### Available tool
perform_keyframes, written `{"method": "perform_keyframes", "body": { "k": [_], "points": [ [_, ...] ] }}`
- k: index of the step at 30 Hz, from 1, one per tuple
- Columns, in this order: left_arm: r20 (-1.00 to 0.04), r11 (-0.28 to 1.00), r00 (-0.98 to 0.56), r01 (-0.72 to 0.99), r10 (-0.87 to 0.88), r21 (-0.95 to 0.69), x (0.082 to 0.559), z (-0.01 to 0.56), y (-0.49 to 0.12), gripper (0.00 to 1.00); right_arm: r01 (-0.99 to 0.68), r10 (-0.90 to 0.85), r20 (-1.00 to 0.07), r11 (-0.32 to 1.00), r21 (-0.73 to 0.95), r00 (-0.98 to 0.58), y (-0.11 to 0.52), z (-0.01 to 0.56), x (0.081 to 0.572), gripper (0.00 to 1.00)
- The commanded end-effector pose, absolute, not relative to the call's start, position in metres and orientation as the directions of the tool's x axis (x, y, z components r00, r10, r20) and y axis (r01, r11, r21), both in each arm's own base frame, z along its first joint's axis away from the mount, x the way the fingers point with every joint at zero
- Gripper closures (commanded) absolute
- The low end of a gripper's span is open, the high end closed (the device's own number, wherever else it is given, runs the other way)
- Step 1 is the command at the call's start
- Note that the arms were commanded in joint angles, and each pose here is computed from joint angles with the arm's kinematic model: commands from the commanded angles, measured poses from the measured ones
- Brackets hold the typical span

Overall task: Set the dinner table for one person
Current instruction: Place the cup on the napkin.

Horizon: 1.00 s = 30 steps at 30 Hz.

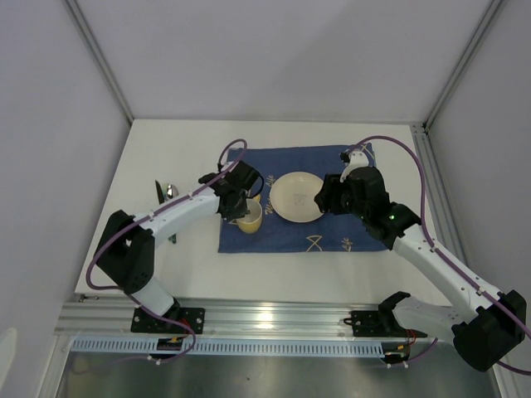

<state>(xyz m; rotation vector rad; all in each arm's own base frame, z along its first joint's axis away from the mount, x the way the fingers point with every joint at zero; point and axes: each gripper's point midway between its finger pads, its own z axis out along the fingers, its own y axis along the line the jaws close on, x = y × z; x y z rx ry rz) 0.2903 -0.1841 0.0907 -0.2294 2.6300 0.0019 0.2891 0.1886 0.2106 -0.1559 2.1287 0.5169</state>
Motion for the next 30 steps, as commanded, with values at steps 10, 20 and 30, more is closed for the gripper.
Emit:
{"method": "perform_keyframes", "body": {
  "k": [10, 20, 30],
  "points": [
    [-0.520, 0.944, -0.794, -0.319, -0.314, -0.083, 0.312, 0.115, -0.192, 0.99, -0.328, 0.079, -0.832, 0.895, 0.302, -0.549, 0.192, 0.219, 0.288, 0.45],
    [-0.506, 0.843, -0.695, -0.519, -0.511, -0.140, 0.296, 0.110, -0.206, 0.99, -0.334, 0.079, -0.828, 0.890, 0.309, -0.556, 0.195, 0.216, 0.287, 0.45],
    [-0.541, 0.649, -0.494, -0.749, -0.681, -0.132, 0.295, 0.129, -0.190, 0.99, -0.335, 0.075, -0.822, 0.889, 0.311, -0.564, 0.196, 0.213, 0.285, 0.45]
  ]
}}
